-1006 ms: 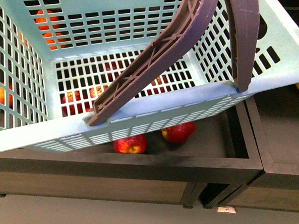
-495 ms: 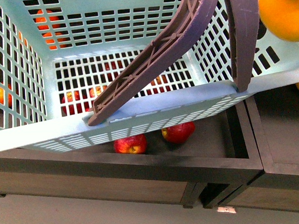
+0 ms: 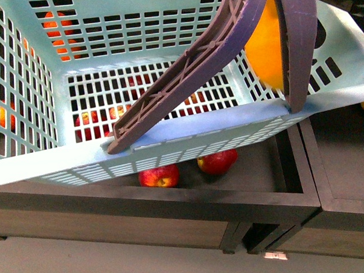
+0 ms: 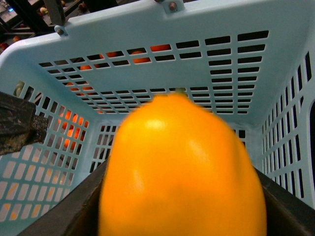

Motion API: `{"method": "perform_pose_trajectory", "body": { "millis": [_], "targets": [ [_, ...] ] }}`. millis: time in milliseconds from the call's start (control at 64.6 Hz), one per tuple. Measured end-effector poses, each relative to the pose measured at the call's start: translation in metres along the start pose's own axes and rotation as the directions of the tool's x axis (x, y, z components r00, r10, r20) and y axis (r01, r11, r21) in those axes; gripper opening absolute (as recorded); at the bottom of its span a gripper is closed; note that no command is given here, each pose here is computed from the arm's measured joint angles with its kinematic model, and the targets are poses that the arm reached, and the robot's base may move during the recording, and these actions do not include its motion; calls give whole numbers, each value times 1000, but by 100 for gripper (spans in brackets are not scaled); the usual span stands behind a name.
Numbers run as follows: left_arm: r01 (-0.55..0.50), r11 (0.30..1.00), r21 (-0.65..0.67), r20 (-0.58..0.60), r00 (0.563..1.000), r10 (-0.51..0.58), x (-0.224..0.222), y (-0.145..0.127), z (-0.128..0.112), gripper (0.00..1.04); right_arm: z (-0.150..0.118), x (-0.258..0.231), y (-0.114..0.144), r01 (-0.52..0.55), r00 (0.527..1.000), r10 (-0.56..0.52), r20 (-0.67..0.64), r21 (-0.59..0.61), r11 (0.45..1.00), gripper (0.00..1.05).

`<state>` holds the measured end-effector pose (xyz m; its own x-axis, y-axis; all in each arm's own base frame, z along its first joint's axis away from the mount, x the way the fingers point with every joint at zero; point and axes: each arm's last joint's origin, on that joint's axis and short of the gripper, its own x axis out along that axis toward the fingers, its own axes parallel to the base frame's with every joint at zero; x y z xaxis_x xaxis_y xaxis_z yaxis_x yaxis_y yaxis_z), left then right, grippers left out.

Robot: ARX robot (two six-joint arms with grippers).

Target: Pick mango and avocado into basket

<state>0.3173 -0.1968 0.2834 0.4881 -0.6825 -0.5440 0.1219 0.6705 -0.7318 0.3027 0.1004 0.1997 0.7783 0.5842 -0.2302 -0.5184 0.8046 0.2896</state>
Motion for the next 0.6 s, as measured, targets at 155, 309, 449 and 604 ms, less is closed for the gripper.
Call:
{"method": "perform_pose_trajectory", "body": {
  "millis": [155, 309, 449, 604],
  "targets": [
    [-5, 1000, 1, 2, 1000, 5, 0, 0, -1, 13, 4, -1, -4, 30, 999, -30, 17, 15, 999, 96],
    [-3, 1000, 2, 0, 1000, 3, 0, 0, 0, 13, 10, -15, -19, 137, 987, -141, 74, 56, 989, 96],
    [-6, 1000, 2, 3, 1000, 6, 0, 0, 0, 13, 15, -46, -37, 285, 942, -301, 150, 118, 951, 96],
    [-3, 1000, 3, -1, 1000, 3, 0, 0, 0, 13, 9, -94, -67, 499, 808, -511, 293, 122, 858, 86]
  ]
}}
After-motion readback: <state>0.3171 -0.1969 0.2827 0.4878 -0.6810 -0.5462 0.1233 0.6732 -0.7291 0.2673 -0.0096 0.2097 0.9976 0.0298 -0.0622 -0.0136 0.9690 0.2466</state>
